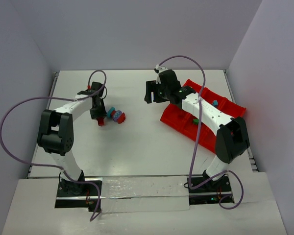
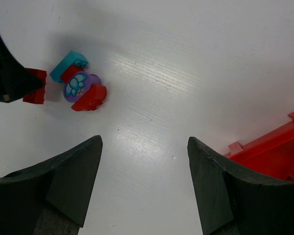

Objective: Sort the legos into containers by color

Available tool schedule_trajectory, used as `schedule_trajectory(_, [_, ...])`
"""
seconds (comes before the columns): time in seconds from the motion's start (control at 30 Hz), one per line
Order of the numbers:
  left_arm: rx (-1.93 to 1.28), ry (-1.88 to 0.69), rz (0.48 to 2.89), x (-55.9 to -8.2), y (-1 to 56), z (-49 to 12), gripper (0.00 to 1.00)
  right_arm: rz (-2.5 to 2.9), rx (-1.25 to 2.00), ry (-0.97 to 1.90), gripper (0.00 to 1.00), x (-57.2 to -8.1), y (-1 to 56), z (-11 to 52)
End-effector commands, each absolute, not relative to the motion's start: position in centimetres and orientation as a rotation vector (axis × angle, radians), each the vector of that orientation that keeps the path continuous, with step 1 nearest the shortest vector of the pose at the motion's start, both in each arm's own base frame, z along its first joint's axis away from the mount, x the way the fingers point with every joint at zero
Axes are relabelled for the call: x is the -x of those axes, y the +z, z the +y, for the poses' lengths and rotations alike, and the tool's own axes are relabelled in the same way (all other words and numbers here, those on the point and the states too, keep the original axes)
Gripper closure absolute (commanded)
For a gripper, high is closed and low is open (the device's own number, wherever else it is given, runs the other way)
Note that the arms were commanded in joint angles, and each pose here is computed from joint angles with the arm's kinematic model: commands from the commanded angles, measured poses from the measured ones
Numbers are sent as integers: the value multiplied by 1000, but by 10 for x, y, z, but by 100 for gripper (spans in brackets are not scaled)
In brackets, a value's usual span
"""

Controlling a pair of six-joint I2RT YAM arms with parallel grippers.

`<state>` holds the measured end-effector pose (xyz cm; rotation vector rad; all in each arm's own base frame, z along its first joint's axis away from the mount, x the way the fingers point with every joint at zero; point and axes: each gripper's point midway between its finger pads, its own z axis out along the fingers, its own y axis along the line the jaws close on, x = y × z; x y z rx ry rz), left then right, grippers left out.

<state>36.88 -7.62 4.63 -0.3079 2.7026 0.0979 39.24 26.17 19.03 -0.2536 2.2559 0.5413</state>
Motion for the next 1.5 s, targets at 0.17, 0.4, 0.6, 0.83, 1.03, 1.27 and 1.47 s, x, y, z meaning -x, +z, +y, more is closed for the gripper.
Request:
schedule_trajectory(0.17, [29, -370, 2401, -408, 213, -202, 100, 2044, 113, 486, 22, -391, 261, 218])
schedule_trajectory(0.4, [-238, -705, 2361, -404, 237, -346, 100, 1864, -294, 332, 21, -364, 297, 107])
schedule_trajectory(0.6, [-372, -890, 2342, -395, 228, -428, 100, 1721, -454, 249, 21, -327, 316, 46])
schedule_trajectory(0.83, [-415, -1101, 2331, -385, 207, -484, 100, 1683, -480, 207, 22, -310, 327, 31])
schedule_trajectory(1.03, [-393, -1159, 2315, -388, 193, -504, 100, 1696, -459, 225, 21, -308, 327, 34])
schedule_trajectory(1.27, [-358, -1171, 2310, -402, 175, -520, 73, 1710, -445, 229, 21, -305, 324, 36])
schedule_trajectory(1.47, [-360, -1168, 2286, -404, 182, -520, 36, 1715, -437, 225, 21, -302, 324, 35])
